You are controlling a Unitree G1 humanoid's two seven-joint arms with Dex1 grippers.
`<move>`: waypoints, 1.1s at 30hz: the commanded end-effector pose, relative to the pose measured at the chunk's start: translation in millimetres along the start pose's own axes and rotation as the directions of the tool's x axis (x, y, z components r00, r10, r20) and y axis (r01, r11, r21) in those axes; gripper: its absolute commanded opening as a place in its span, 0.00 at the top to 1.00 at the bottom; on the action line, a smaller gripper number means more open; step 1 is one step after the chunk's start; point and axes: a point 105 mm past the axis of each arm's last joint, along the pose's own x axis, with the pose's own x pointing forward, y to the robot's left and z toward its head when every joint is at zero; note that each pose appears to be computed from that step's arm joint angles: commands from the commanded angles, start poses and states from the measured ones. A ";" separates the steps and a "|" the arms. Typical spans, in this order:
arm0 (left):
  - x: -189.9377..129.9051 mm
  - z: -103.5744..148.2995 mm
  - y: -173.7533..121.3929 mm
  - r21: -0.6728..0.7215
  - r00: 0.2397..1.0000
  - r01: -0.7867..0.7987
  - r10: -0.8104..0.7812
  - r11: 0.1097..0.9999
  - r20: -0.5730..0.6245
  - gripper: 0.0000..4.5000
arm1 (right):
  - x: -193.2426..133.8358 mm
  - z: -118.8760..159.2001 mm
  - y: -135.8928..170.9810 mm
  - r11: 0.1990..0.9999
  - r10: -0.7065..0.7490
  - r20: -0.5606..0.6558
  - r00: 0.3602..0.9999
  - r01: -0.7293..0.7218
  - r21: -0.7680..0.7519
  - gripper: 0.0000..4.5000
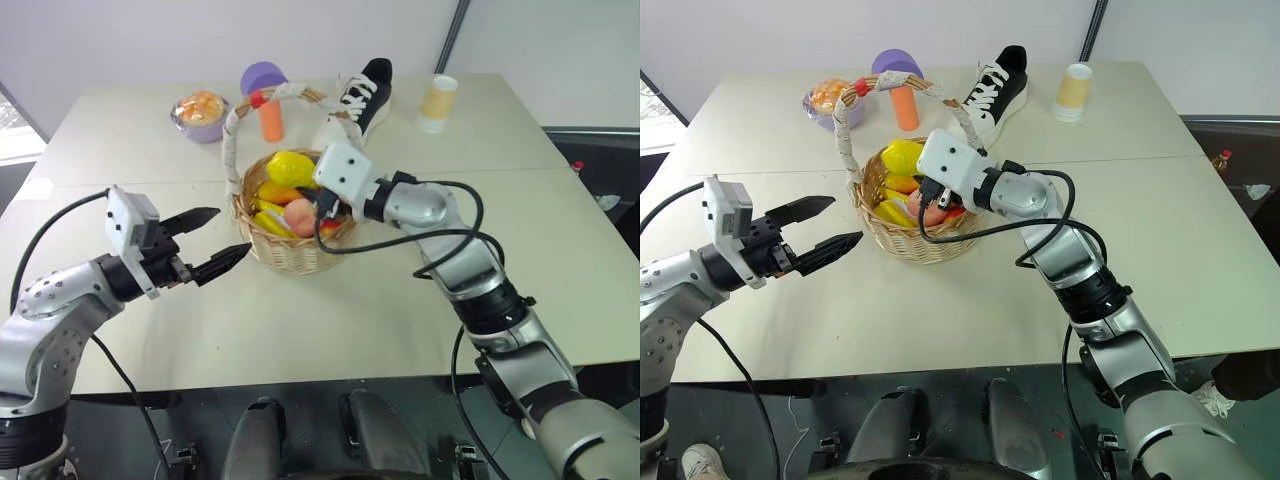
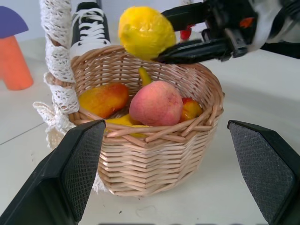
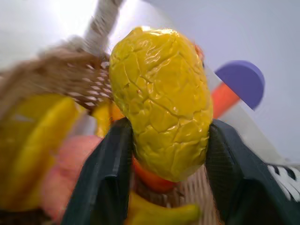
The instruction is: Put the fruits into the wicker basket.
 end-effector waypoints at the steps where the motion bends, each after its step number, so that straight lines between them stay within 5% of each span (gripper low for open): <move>1: 1.0 11.1 -7.1 0.026 0.999 0.005 -0.006 1.000 0.038 0.00 | -1.6 26.7 -1.9 0.998 -0.024 0.107 0.994 0.030 -0.057 0.10; 2: 1.5 11.1 -7.4 0.024 0.999 0.005 -0.006 1.000 0.039 0.00 | -4.9 31.7 -0.5 0.998 -0.017 0.136 0.991 0.025 -0.058 0.01; 7: 3.8 12.4 -6.9 0.017 0.999 0.013 -0.014 1.000 0.042 0.00 | -45.4 57.0 11.8 0.991 0.105 0.301 0.948 -0.123 0.043 0.01; 10: 6.8 12.5 -7.2 0.011 0.999 0.031 -0.031 0.999 0.045 0.00 | -76.3 49.1 19.3 0.961 0.167 0.307 0.937 -0.225 0.162 0.01; 14: 11.1 12.5 -7.2 0.005 0.998 0.049 -0.049 0.999 0.049 0.00 | -95.1 30.0 6.6 0.940 0.090 0.247 0.965 -0.164 0.300 0.01; 19: 17.5 12.8 -7.7 0.000 0.996 0.070 -0.070 0.998 0.057 0.00 | -77.6 -9.2 -25.4 0.882 -0.156 0.108 0.982 0.089 0.463 0.01; 26: 22.4 14.9 -11.4 0.002 0.994 0.080 -0.080 0.997 0.071 0.00 | -32.6 -24.6 -33.0 0.823 -0.262 0.087 0.961 0.175 0.540 0.01; 29: 20.2 15.7 -14.5 0.002 0.994 0.071 -0.071 0.997 0.079 0.00 | -27.2 -29.6 -37.4 0.804 -0.296 0.083 0.952 0.201 0.559 0.19; 33: 17.1 13.7 -17.3 -0.004 0.995 0.061 -0.061 0.998 0.078 0.00 | -29.9 -29.6 -36.8 0.804 -0.295 0.099 0.950 0.190 0.564 0.66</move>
